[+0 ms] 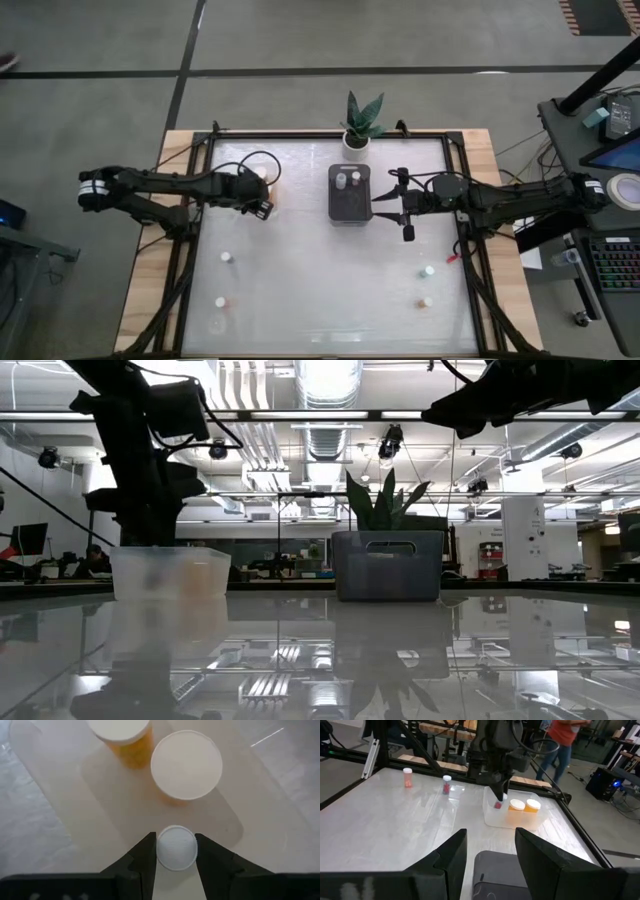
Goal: Pick and place medicine bottles into bin by pill shape (circle, oval)
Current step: Put the bottom center blue pill bottle into the transparent bin, then put the bottom right blue pill bottle into the black bin
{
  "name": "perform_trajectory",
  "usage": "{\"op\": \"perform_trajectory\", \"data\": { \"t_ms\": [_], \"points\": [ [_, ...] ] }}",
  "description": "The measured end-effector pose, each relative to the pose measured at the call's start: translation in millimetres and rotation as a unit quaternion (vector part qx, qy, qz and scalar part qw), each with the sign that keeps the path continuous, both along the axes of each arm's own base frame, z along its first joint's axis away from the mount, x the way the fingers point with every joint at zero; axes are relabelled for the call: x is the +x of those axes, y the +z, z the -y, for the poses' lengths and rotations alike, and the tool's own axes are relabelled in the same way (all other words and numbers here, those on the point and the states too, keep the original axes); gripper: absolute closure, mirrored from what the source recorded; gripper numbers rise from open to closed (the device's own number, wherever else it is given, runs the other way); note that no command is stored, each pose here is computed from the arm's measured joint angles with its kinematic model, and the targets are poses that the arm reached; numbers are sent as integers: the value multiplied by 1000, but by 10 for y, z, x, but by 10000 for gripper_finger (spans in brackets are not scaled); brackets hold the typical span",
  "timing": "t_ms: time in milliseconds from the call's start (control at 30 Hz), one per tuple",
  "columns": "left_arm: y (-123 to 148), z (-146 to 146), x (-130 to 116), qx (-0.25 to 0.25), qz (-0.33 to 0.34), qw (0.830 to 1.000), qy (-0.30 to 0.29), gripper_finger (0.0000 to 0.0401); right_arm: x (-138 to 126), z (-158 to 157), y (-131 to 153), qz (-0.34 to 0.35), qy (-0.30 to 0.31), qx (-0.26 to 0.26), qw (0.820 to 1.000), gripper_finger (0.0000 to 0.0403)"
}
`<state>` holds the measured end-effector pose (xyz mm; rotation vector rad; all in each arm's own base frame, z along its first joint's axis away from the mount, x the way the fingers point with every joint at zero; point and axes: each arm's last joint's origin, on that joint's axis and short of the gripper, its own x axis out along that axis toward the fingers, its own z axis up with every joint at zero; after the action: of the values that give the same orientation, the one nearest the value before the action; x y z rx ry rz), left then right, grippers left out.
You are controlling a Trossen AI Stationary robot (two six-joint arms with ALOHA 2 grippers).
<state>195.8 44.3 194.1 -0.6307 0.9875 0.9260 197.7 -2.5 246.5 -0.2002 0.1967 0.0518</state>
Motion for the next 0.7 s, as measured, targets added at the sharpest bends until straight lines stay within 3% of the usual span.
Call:
{"op": "perform_trajectory", "data": {
  "t_ms": [267, 700],
  "points": [
    [33, 1, -19, 8, 4, 1000, -7, 291, -1, 0, -6, -3, 0, 0, 1000, 243],
    [63, 6, -47, 5, -14, 1000, -11, 203, -4, 0, -18, -9, 0, -1, 1000, 243]
  ]
}}
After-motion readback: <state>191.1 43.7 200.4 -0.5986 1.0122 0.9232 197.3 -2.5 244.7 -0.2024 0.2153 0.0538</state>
